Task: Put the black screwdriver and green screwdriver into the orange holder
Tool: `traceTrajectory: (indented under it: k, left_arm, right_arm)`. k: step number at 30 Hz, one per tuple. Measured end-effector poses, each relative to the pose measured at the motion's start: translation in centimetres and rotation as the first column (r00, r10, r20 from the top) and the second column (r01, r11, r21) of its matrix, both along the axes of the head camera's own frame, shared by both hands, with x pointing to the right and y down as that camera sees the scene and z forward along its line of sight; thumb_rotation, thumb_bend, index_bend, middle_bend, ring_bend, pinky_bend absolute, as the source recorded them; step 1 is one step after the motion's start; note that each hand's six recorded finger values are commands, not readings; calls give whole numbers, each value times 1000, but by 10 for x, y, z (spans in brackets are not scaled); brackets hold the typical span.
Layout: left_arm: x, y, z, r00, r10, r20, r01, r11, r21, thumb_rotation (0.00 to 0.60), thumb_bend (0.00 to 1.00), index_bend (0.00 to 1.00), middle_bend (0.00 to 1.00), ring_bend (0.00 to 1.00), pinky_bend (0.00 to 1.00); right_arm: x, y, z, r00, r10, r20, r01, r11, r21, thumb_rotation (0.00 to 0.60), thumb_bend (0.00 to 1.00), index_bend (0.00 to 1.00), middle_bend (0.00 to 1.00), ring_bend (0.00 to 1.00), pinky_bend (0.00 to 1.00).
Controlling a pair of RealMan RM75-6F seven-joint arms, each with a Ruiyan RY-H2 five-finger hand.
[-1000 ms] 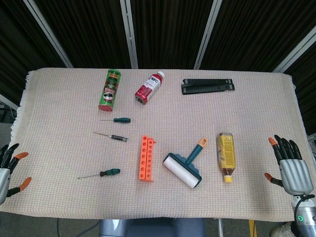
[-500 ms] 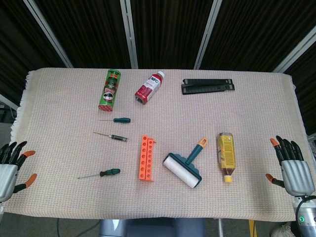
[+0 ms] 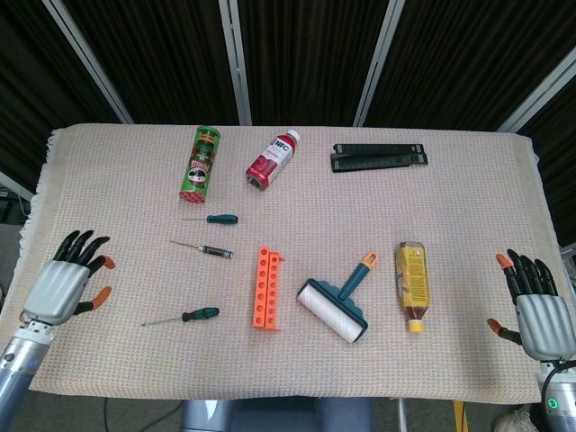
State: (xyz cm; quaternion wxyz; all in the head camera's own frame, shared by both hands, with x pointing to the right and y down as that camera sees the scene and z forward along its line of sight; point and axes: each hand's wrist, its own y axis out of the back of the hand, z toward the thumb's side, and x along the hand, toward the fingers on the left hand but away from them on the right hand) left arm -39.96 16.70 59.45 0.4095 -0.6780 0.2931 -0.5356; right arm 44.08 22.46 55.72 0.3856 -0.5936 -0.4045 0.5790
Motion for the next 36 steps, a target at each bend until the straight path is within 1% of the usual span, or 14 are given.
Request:
traceTrajectory:
  k: [5,9,16,18,22,25,29,36]
  left_arm:
    - [37,-32,25,997,72,0,-72,997,-30,585,243,355,77,5,0]
    - [63,-47,41,994,108,-4,-108,993,-51,581,240,392,87,6,0]
    - [114,-70,70,987,161,0,-160,984,-76,583,269,400,85,5,0]
    - [125,-74,77,985,171,6,-169,982,-84,583,287,409,85,5,0]
    - [151,-81,92,984,179,10,-177,979,-99,585,290,433,86,6,0]
    - [166,-84,102,983,184,20,-181,977,-109,586,295,427,86,6,0]
    - [179,-86,115,983,180,35,-174,976,-133,584,317,413,84,6,0]
    - [200,-83,132,983,178,43,-168,971,-170,585,317,418,84,6,0]
  right_arm:
    - [0,2,0,1000,4,-3,-4,1000,1,600,0,9,0,0,0]
    - [-1,2,-2,1000,4,-5,-4,1000,3,600,0,9,0,0,0]
    - [0,2,-2,1000,7,-9,-7,1000,4,600,0,9,0,0,0]
    - [0,2,-2,1000,8,-9,-8,1000,5,600,0,9,0,0,0]
    - [2,2,-2,1000,16,-11,-16,1000,4,600,0,9,0,0,0]
    - [3,2,-2,1000,22,-14,-22,1000,7,600,0,9,0,0,0]
    - [5,1,-3,999,26,-18,-26,1000,11,600,0,12,0,0,0]
    - [7,2,-2,999,35,-21,-35,999,8,600,0,13,0,0,0]
